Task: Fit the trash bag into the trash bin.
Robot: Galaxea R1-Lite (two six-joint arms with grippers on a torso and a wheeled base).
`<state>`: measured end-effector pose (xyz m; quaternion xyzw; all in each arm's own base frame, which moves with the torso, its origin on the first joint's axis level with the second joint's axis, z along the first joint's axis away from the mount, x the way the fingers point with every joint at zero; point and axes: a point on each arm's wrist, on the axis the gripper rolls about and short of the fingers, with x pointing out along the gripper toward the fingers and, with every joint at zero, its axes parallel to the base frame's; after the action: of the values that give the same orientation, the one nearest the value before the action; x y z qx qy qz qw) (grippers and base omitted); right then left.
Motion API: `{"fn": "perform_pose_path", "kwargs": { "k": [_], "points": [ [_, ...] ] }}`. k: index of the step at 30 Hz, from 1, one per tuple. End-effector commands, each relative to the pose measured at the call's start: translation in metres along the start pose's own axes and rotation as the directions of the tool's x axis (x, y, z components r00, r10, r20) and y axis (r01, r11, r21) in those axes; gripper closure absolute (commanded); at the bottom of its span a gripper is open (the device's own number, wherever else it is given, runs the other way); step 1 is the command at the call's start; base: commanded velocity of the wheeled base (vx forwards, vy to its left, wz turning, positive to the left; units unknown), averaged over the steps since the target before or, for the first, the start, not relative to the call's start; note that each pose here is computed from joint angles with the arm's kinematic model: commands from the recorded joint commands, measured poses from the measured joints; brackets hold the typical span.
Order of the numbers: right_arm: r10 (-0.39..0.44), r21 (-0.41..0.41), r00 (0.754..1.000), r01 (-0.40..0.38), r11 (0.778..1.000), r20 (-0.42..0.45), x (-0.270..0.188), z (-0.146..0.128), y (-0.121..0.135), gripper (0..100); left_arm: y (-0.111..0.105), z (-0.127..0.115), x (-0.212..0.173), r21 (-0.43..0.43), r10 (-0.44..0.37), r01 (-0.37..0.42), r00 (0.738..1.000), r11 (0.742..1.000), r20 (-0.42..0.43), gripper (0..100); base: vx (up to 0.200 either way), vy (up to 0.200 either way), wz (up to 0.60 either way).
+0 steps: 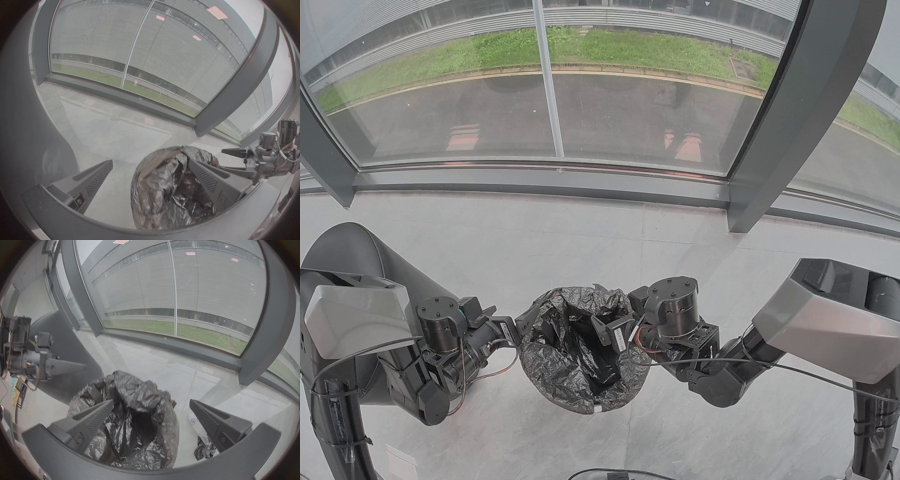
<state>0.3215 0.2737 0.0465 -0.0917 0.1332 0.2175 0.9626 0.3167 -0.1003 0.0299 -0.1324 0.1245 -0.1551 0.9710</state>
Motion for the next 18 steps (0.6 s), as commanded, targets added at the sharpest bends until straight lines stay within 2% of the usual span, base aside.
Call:
{"fn": "perform_pose_path", "kwargs": {
  "k": [1,9,18],
  "points": [
    [-0.003,-0.027,0.997,0.002,1.0,-0.071,0.013,-0.031,0.006,0,-0.005,-0.024,-0.008,0.019,0.006,-0.005,0.996,1.0,-0.087,0,0.0,0.0,0.0],
    [-0.049,-0.012,0.996,0.048,0.999,-0.075,0.025,-0.034,-0.013,0,-0.003,-0.049,0.0,0.075,0.012,0.0,0.988,0.997,-0.157,0,0.0,0.0,0.0],
    [-0.07,-0.008,0.994,0.069,0.998,-0.082,0.034,-0.041,-0.02,0,-0.004,-0.049,0.001,0.086,0.014,-0.001,0.988,0.996,-0.155,0,0.0,0.0,0.0]
  ]
}}
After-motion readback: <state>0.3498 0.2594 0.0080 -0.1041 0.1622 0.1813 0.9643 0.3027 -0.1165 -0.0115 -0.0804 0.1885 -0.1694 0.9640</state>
